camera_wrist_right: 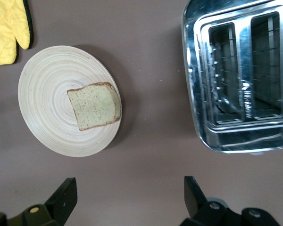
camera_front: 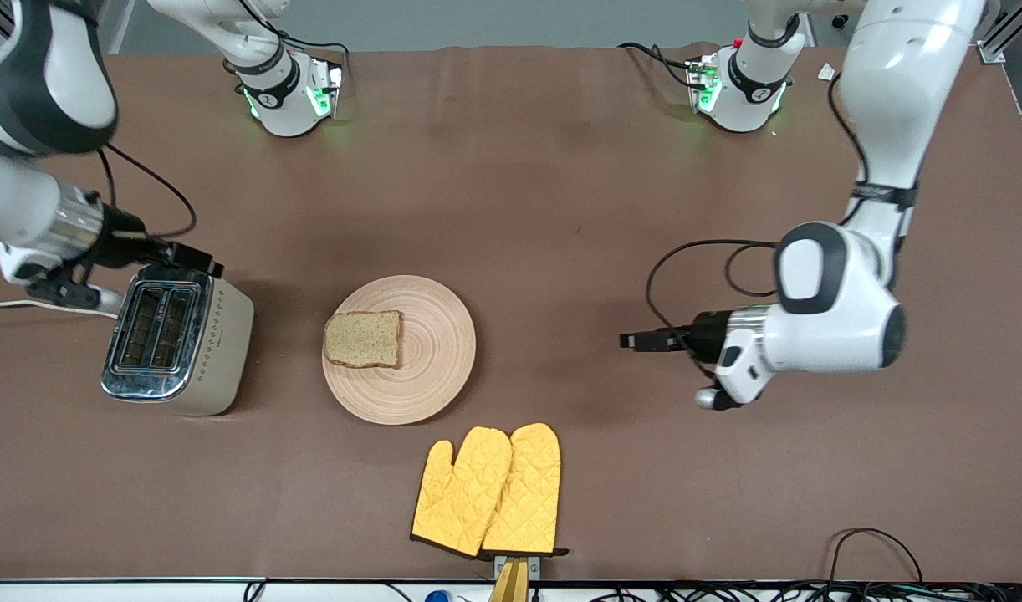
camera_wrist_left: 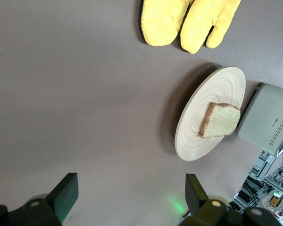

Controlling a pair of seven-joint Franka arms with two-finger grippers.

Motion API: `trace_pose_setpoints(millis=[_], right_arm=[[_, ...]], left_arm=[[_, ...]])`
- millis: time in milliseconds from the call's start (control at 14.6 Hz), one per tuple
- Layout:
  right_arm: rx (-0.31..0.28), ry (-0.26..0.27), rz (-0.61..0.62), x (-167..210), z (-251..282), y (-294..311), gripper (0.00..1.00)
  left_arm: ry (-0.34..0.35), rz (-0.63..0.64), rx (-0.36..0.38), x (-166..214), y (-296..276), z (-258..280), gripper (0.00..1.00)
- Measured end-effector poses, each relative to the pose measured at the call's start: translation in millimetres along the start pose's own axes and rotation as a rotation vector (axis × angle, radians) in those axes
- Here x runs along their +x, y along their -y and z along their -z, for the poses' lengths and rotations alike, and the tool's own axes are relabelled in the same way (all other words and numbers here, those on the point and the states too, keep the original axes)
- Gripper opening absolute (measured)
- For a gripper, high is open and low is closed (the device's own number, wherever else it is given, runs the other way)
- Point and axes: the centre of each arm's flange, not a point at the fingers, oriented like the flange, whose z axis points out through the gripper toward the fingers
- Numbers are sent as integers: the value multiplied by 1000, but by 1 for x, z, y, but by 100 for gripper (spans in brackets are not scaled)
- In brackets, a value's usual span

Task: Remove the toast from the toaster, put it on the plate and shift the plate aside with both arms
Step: 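Release the toast and withdraw the right gripper while the left gripper reaches in, then lower the left gripper to the plate rim and grip it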

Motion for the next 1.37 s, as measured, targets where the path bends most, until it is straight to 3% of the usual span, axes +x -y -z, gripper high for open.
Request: trace_pose_setpoints(millis=[137, 479, 752, 1026, 1231, 1368], right_arm=[[-54, -13, 26, -19, 36, 0, 100], [-121, -36, 81, -40, 107, -5, 100], [-156, -58, 116, -43, 123, 1, 100], [-166, -42, 149, -45, 123, 1, 100], [-176, -44, 162, -44, 125, 0, 100], [-191, -48, 173, -44, 127, 1, 100]], left_arm=[[0, 20, -33, 2, -4, -54, 100], [-55, -13, -95, -6, -51, -174, 100], [-117, -50, -102, -19, -72, -240, 100], [-136, -73, -101, -35, -83, -273, 99], [-156, -90, -98, -44, -89, -284, 95], [-174, -132, -91, -49, -89, -294, 78]])
